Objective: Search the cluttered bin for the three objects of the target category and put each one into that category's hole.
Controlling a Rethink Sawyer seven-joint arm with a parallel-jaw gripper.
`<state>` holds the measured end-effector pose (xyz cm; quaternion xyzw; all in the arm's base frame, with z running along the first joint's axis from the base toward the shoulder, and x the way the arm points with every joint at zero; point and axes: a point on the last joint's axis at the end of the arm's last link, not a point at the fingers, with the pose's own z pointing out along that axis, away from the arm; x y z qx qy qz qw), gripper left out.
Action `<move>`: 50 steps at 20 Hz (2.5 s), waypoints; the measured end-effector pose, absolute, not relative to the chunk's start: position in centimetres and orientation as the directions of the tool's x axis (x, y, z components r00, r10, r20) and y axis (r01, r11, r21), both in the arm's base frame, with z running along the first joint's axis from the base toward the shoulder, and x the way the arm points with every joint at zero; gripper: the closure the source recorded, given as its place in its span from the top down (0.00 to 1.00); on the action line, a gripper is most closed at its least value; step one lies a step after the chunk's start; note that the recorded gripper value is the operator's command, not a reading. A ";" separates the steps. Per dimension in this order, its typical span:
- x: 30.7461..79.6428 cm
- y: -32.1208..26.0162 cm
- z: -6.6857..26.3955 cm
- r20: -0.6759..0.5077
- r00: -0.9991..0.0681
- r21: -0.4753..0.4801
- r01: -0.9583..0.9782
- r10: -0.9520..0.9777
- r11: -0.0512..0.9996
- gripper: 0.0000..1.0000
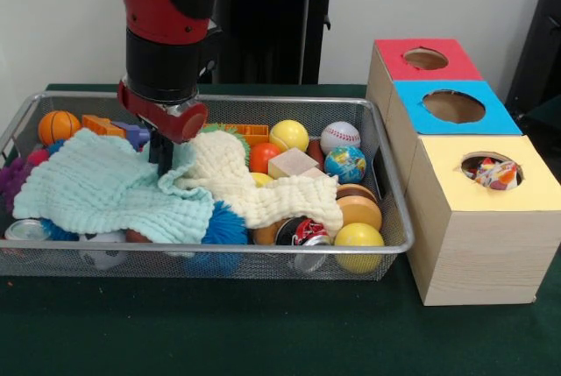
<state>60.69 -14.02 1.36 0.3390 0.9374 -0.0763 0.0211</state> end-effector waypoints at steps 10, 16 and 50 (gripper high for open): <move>60.3 -14.9 -0.7 -0.052 -0.747 -0.095 0.664 0.663 0.741 0.00; 59.4 -15.8 -3.2 -0.020 -0.737 -0.096 0.674 0.676 0.732 0.00; 60.2 -14.4 -3.7 -0.039 -0.782 -0.121 0.622 0.622 0.774 0.00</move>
